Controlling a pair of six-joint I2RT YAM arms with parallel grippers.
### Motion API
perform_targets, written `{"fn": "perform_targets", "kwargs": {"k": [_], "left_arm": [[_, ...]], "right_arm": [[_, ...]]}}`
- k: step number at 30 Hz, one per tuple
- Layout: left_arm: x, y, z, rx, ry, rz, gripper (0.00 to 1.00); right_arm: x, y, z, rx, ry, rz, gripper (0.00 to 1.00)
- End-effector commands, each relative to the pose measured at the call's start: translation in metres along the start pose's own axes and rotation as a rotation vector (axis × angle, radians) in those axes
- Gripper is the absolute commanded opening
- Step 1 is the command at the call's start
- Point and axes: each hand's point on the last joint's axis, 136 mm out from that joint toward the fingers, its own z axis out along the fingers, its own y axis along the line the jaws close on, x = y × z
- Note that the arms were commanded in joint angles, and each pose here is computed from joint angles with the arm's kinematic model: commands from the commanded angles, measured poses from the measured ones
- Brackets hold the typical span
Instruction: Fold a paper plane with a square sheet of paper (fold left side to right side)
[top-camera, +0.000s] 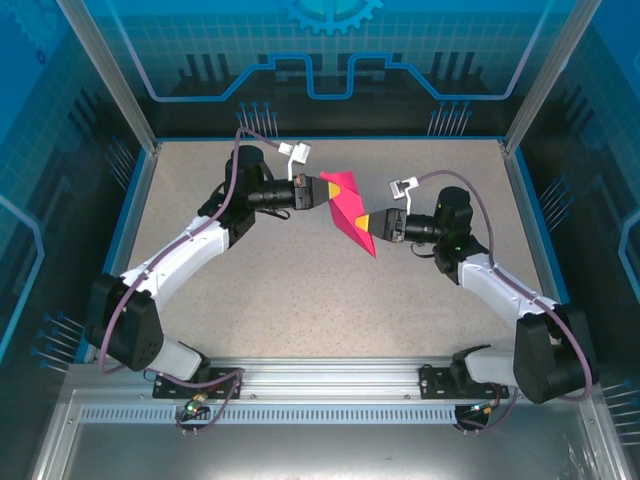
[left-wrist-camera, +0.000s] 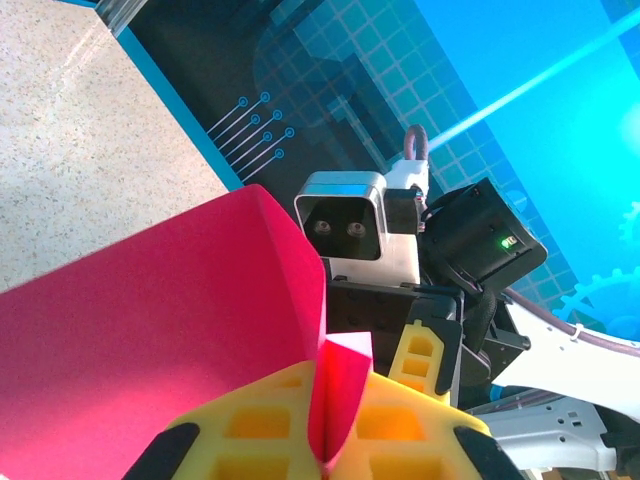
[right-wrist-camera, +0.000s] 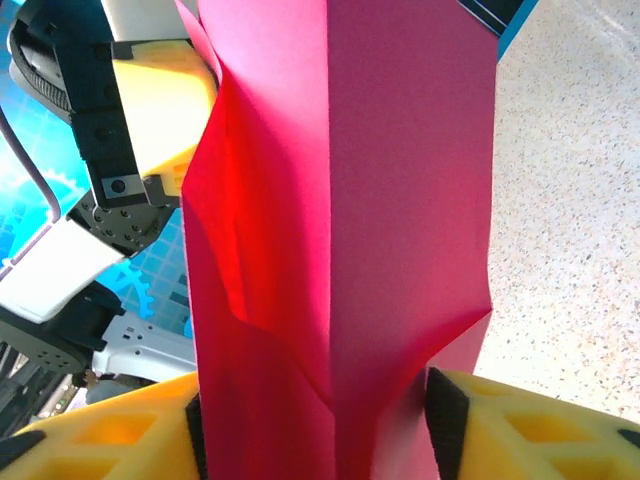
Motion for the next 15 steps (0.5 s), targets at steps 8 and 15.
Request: {"fn": "perform_targets", "kwargs": {"k": [8,15], "left_arm": [[0.008,0.004,-0.001,-0.01,0.017,-0.016,0.15],[0.012,0.014,-0.012,-0.117,0.013,0.022,0.51]], "right_arm": [[-0.005,0.019,-0.002,0.027,-0.003,-0.065,0.2],[0.0,0.014,-0.009,0.174,0.025,-0.109,0.07]]}}
